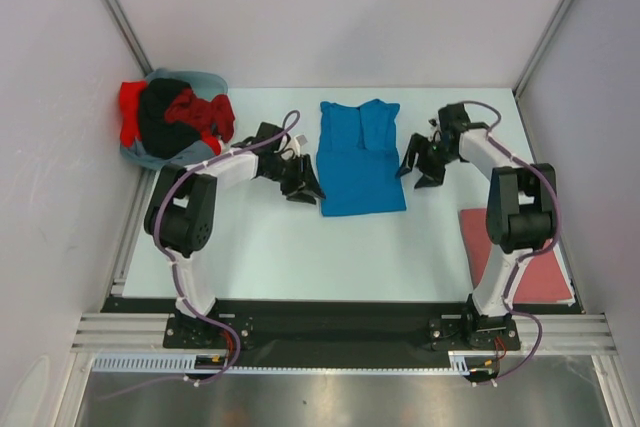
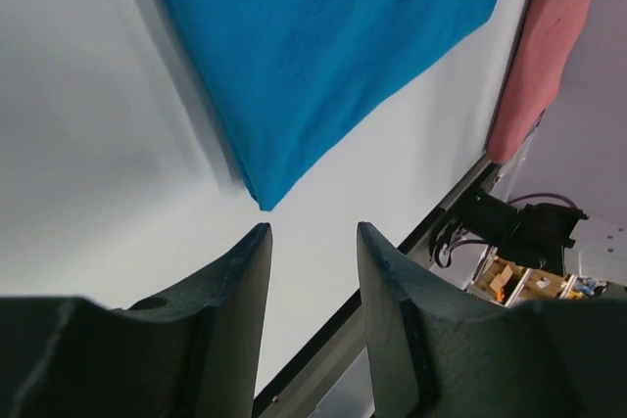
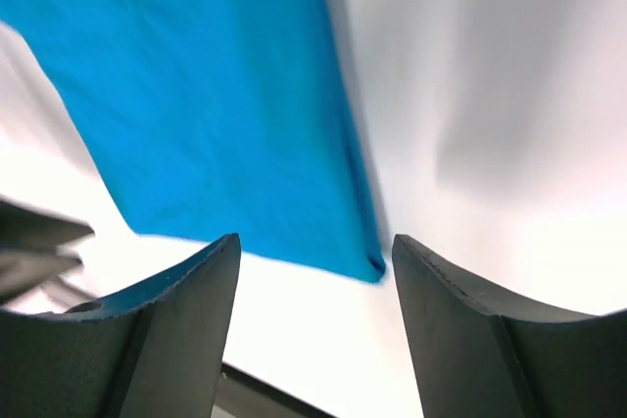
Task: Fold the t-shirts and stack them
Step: Fold the tshirt
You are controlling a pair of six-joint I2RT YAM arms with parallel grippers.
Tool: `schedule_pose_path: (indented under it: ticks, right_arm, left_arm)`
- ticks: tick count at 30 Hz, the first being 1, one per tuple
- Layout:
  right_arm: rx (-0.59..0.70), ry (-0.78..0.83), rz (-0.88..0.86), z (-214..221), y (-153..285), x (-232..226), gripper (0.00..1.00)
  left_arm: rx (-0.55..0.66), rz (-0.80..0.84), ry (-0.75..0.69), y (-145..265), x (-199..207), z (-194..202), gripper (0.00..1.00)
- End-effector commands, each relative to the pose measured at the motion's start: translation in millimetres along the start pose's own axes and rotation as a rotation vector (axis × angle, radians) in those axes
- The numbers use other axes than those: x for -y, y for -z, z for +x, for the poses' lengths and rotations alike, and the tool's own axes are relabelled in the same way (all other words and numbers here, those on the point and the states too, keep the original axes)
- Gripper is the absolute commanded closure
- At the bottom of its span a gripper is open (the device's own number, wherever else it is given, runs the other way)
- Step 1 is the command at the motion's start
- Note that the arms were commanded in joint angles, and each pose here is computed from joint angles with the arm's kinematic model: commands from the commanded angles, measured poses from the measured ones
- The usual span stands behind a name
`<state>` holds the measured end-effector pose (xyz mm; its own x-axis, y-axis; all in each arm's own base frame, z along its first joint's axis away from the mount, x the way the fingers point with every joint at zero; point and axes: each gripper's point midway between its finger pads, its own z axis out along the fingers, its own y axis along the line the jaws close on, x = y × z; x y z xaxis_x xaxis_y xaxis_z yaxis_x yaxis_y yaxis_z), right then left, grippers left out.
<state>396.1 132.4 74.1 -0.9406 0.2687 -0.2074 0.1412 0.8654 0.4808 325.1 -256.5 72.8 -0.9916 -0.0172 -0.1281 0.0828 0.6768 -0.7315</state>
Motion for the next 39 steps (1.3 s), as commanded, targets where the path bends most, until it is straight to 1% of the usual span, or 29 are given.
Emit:
schedule_pose_path:
  ticks: [1, 3, 4, 9, 10, 12, 13, 14, 15, 17, 18, 19, 20, 22, 25, 26, 27, 28, 29, 30, 32, 33, 36, 39]
  right_arm:
    - [0.01, 0.064, -0.152, 12.1, 6.4, -10.9, 0.32]
    - [-0.002, 0.061, -0.166, 21.4, 4.1, -9.5, 0.33]
    - [-0.004, 0.054, -0.17, 24.2, 3.3, -8.2, 0.35]
    - [-0.033, 0.049, -0.171, 50.1, -9.6, 7.1, 0.37]
    - [-0.034, 0.048, -0.17, 52.1, -11.9, 9.0, 0.41]
    - [-0.047, 0.038, -0.173, 56.5, -14.5, 11.4, 0.53]
    - [-0.06, 0.026, -0.172, 60.4, -15.2, 12.4, 0.67]
    - [-0.068, 0.012, -0.174, 64.4, -13.2, 12.0, 0.7]
    - [-0.09, -0.022, -0.178, 75.2, -13.1, 12.9, 0.71]
    - [-0.1, -0.026, -0.196, 88.5, -8.9, 7.2, 0.72]
    - [-0.109, -0.044, -0.194, 95.0, -8.3, 6.7, 0.74]
    - [-0.144, -0.052, -0.182, 114.0, -11.4, 9.6, 0.76]
    - [-0.125, -0.049, -0.185, 115.9, -7.6, 7.1, 0.77]
    - [-0.146, -0.086, -0.171, 135.1, -8.7, 12.9, 0.79]
    - [-0.11, -0.087, -0.169, 138.3, -2.6, 14.6, 0.78]
    - [-0.106, -0.087, -0.159, 139.1, -1.9, 17.4, 0.76]
    - [-0.091, -0.087, -0.149, 135.5, 0.3, 20.5, 0.7]
    - [-0.074, -0.086, -0.146, 130.4, 2.6, 22.0, 0.58]
    - [-0.06, -0.071, -0.141, 124.3, 4.5, 22.9, 0.55]
    - [-0.042, -0.074, -0.137, 116.3, 6.7, 25.2, 0.48]
    - [-0.027, -0.051, -0.1, 106.8, 4.2, 33.0, 0.42]
    - [0.0, -0.034, -0.098, 93.5, 6.2, 30.4, 0.4]
    - [0.0, -0.007, -0.075, 77.0, -2.1, 32.7, 0.38]
    - [-0.017, -0.007, -0.057, 67.5, -13.4, 36.6, 0.4]
  left_arm:
    - [0.031, 0.005, 0.029, -11.0, 0.0, -6.7, 0.54]
    - [0.033, -0.01, 0.051, -15.3, -4.9, -5.8, 0.55]
    - [0.032, -0.018, 0.074, -17.0, -7.3, -3.9, 0.54]
    - [0.021, -0.05, 0.103, -28.1, -16.3, 3.1, 0.54]
    - [0.014, -0.055, 0.106, -29.8, -18.8, 5.5, 0.55]
    - [0.015, -0.068, 0.112, -28.8, -22.1, 9.3, 0.57]
    - [0.03, -0.087, 0.11, -27.2, -24.7, 8.5, 0.58]
    - [0.048, -0.086, 0.096, -21.5, -20.3, 7.3, 0.58]
    - [0.053, -0.091, 0.092, -19.6, -20.5, 8.4, 0.58]
    - [0.06, -0.101, 0.078, -13.2, -20.1, 13.1, 0.58]
    - [0.052, -0.107, 0.082, -12.4, -23.0, 18.6, 0.58]
    - [0.049, -0.11, 0.08, -10.8, -23.5, 21.9, 0.58]
    - [0.05, -0.112, 0.078, -9.6, -24.2, 23.9, 0.58]
    - [0.051, -0.117, 0.08, -5.8, -25.7, 31.0, 0.58]
    - [0.053, -0.118, 0.081, -2.4, -25.8, 36.6, 0.56]
    - [0.051, -0.115, 0.082, -2.2, -25.3, 37.2, 0.55]
    - [0.05, -0.111, 0.083, -2.3, -24.4, 37.3, 0.54]
    - [0.051, -0.105, 0.088, -2.8, -23.0, 36.1, 0.54]
    - [0.052, -0.094, 0.089, -3.9, -20.7, 34.9, 0.53]
    - [0.054, -0.085, 0.092, -4.5, -19.0, 33.9, 0.47]
    - [0.069, -0.065, 0.09, -9.2, -15.5, 27.8, 0.45]
    - [0.08, -0.068, 0.086, -10.8, -15.7, 24.2, 0.46]
    - [0.085, -0.074, 0.071, -21.6, -16.0, 17.2, 0.46]
    - [0.079, -0.086, 0.068, -34.2, -17.7, 9.6, 0.46]
